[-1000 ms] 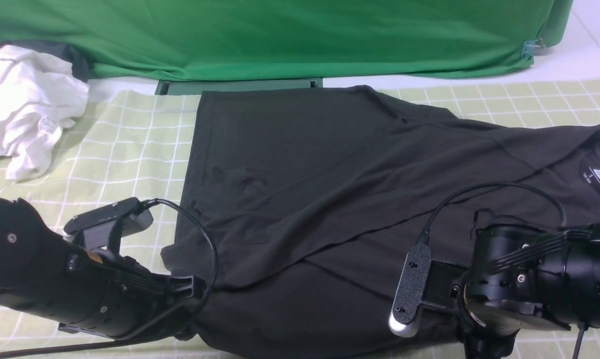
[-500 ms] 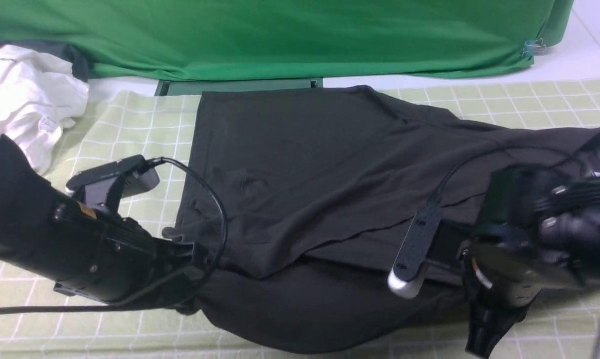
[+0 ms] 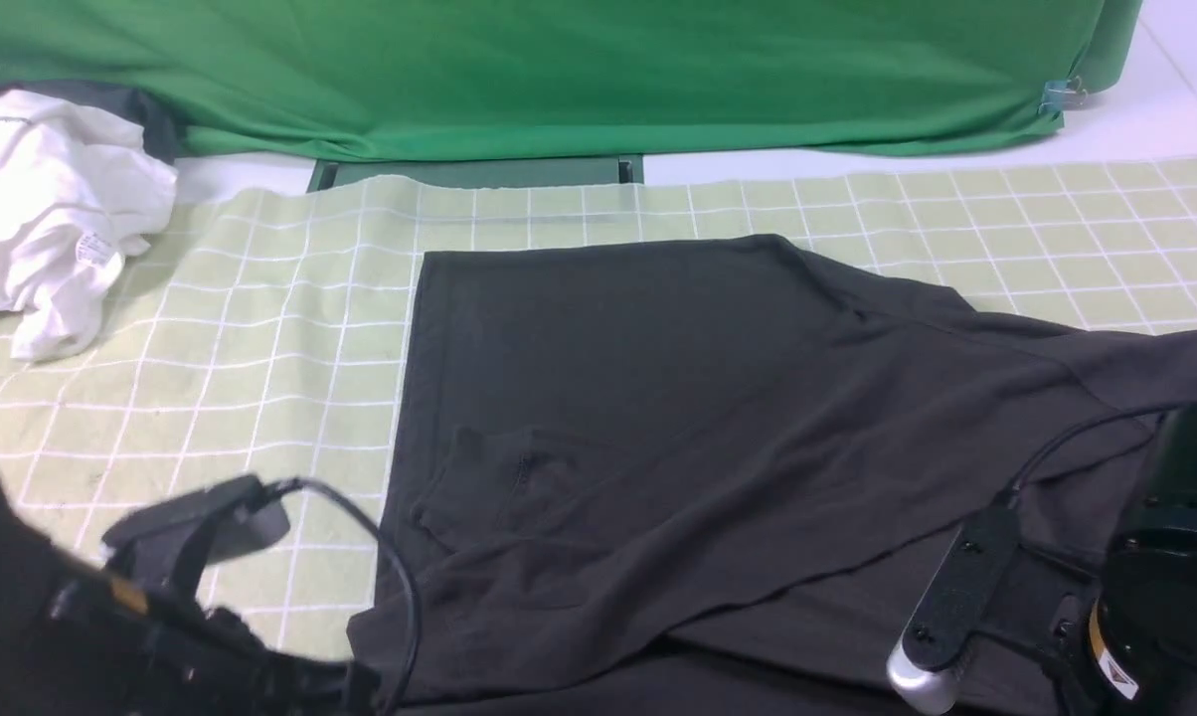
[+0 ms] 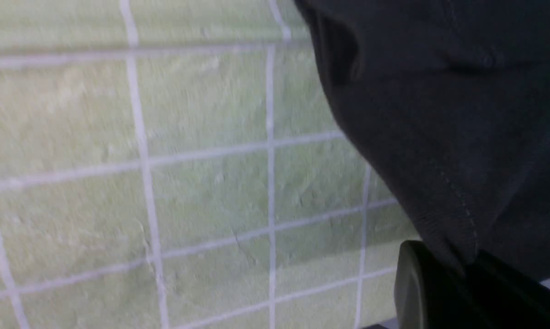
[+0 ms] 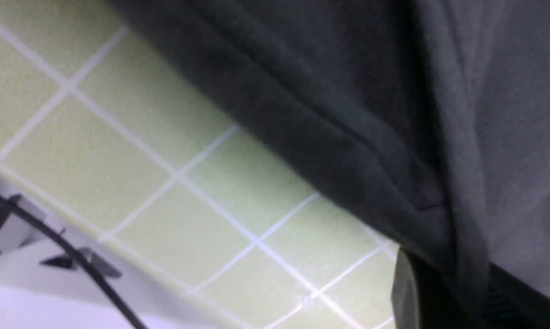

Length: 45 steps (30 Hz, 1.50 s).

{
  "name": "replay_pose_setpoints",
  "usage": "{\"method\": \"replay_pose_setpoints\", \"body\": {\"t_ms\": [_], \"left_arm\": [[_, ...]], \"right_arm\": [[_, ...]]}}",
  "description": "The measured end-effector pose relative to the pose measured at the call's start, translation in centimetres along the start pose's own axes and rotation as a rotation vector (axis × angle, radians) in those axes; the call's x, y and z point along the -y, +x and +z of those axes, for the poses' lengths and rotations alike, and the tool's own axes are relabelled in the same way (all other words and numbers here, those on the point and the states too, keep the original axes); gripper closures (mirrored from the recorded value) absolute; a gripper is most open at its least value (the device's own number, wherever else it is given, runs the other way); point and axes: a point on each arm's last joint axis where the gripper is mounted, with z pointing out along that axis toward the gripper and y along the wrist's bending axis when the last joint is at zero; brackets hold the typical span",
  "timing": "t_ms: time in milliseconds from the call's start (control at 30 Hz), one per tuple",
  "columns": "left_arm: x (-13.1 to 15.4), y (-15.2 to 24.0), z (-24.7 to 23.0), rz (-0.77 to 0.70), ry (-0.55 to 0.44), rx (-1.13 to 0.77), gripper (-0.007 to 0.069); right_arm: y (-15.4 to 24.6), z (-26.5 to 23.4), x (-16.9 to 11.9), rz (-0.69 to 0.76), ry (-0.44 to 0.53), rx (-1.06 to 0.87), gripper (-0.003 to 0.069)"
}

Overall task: Fold a long-sleeved shirt over a green coffee tablecloth.
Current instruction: 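Fold the black garment in half by bringing its near edge over to the far edge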

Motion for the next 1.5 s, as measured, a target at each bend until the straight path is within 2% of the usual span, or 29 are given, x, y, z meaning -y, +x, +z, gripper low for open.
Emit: {"method": "replay_pose_setpoints", "body": {"t_ms": [167,233,367,600,767,833,867,1100,1500], "left_arm": [[0.6,-0.9,-1.0,-0.014,0.024,0.115,0.0601],[0.8,-1.3,-1.3,-0.018,0.027,0.143,0.0601],[2.3,-4.5,-3.4,-0.027,0.040,0.313,0.0601],[4.2,-10.1,-4.4,-0.033,0.059,0.438,0.0601],[4.6,-13.9,-3.1,-0.062,0.042,0.451,0.0601],[4.6,-16.6,-1.7,-0.067,0.013,0.445,0.0601],[4.6,-16.6,-1.7,-0.067,0.013,0.445,0.0601],[3.0,-22.5,-0.4,-0.126,-0.026,0.440,0.0601],[-0.3,-26.4,2.0,-0.227,-0.047,0.465,0.0601]], "right_arm": [[-1.4,-1.5,1.5,0.007,0.107,0.100,0.0622],[-1.7,-1.9,2.0,0.022,0.122,0.115,0.0622],[-4.3,-5.5,5.9,0.140,0.173,0.272,0.0622],[-7.5,-6.7,10.7,0.221,0.200,0.338,0.0622],[-9.7,-5.6,13.1,0.260,0.199,0.331,0.0622],[-11.4,-4.4,14.9,0.289,0.199,0.318,0.0622],[-11.4,-4.4,14.9,0.289,0.199,0.318,0.0622],[-14.8,-2.6,18.1,0.326,0.204,0.317,0.0622],[-19.7,0.0,20.4,0.312,0.233,0.443,0.0622]]}}
